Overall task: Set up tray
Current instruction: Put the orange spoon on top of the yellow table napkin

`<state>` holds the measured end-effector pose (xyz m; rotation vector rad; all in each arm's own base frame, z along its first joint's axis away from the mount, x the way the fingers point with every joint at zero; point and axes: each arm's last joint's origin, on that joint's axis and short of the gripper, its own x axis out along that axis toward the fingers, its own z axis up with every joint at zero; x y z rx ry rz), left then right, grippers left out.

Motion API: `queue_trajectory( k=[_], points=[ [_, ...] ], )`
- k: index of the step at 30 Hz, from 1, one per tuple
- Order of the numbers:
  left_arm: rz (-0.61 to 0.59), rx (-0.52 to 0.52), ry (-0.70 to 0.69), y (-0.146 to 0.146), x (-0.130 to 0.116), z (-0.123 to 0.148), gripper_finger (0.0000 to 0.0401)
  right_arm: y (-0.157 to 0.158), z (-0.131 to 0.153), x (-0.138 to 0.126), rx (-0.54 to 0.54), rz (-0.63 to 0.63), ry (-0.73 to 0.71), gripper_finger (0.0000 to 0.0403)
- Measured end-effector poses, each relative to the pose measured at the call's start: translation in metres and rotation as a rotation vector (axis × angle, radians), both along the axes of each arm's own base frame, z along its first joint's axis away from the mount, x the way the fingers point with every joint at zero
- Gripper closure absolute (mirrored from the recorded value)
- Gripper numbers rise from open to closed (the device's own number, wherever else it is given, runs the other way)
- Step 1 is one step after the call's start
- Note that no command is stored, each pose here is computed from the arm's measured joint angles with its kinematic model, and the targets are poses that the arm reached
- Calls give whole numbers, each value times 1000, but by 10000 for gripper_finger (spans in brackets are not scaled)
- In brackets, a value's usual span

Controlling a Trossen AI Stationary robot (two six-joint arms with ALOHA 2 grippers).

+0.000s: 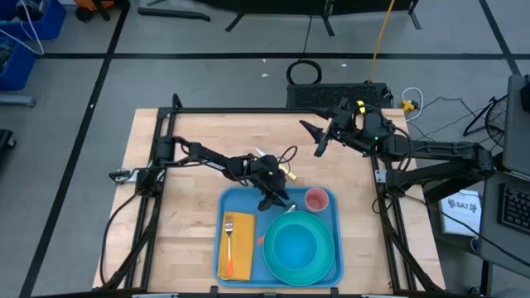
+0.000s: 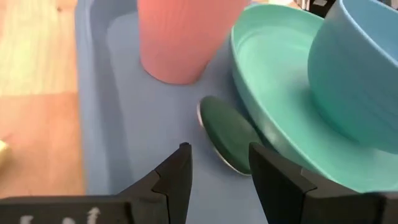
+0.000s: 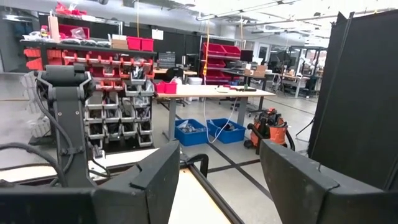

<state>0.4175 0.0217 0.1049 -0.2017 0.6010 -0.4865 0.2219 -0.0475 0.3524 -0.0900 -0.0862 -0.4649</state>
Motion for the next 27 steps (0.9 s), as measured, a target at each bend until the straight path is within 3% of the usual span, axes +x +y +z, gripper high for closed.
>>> queue_trajectory(
  k=[13, 16, 23, 27],
  points=[
    [-55, -4, -15, -3, 3, -6, 245, 0, 1, 0, -3, 0, -12, 190],
    [-96, -44, -15, -4, 9, -11, 274, 0, 2, 0, -3, -1, -16, 190],
    [-138, -93, -1, -4, 19, -16, 386, 0, 1, 0, 1, -1, -16, 190],
    [-146, -96, -6, -2, 19, -16, 397, 0, 1, 0, 1, -1, -14, 190]
  ],
)
